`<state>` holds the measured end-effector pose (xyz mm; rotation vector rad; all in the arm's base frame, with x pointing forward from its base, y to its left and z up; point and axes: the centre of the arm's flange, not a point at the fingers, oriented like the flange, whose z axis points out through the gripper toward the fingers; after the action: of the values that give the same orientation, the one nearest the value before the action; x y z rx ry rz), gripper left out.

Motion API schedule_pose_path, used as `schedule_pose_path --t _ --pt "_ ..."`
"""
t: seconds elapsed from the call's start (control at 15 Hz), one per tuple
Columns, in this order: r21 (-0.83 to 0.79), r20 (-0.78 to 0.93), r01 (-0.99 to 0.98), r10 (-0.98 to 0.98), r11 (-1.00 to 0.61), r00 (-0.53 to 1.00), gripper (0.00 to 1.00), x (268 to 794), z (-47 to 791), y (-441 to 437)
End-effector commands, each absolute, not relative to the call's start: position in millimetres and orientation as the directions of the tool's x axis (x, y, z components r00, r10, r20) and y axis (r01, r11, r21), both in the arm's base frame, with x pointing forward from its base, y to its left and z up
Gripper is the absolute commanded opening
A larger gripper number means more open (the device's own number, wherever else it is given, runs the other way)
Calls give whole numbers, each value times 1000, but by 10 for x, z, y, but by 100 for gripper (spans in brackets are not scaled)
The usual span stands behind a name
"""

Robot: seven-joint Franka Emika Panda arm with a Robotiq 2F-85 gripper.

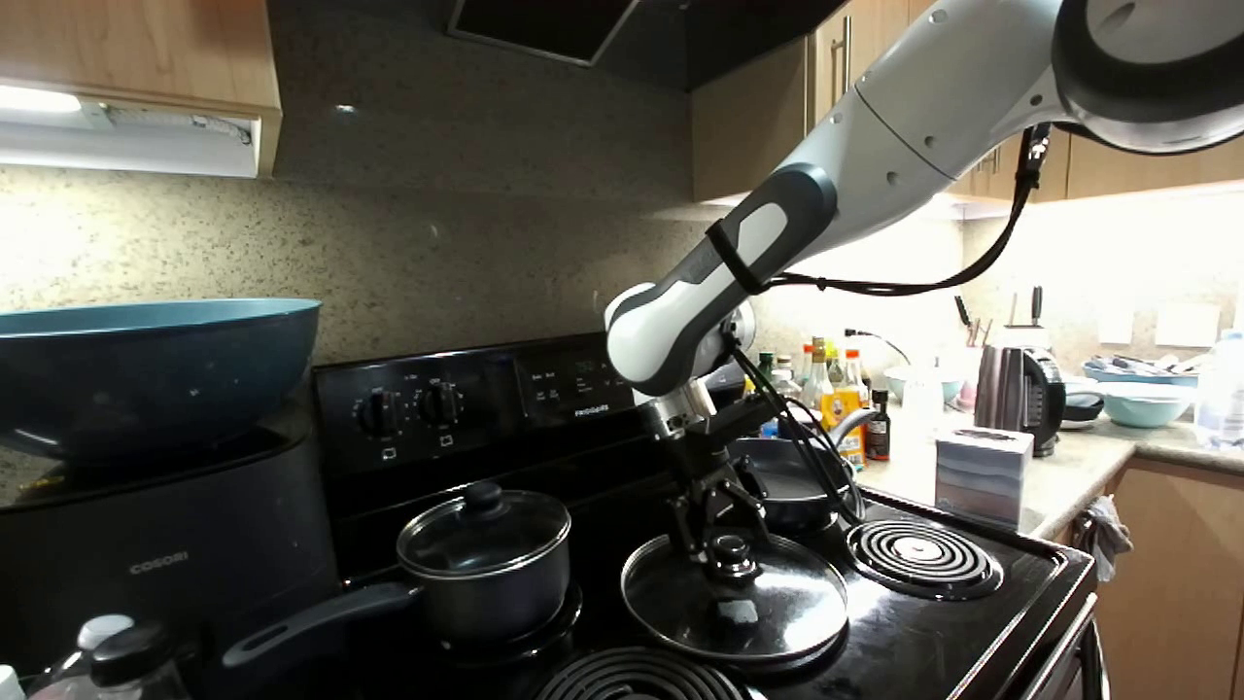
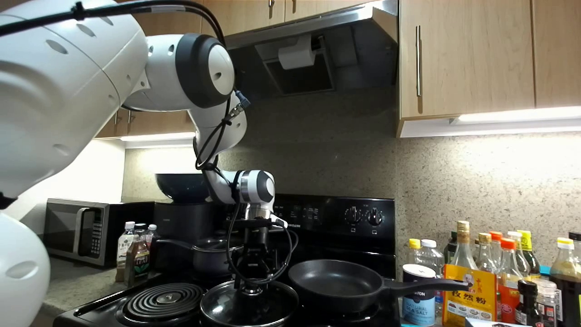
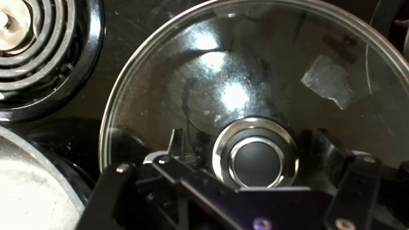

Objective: Cover the pan with the clear lid

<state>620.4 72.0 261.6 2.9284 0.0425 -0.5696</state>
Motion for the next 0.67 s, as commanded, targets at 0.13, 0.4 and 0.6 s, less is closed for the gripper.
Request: schedule_pose_path --t 0.13,0.4,0.6 --pt "121 -390 34 -16 -992 921 100 6234 2674 684" --pt "88 -390 20 -16 -996 921 100 6232 2715 663" --pt "84 -391 2 -31 -996 920 75 6231 2722 643"
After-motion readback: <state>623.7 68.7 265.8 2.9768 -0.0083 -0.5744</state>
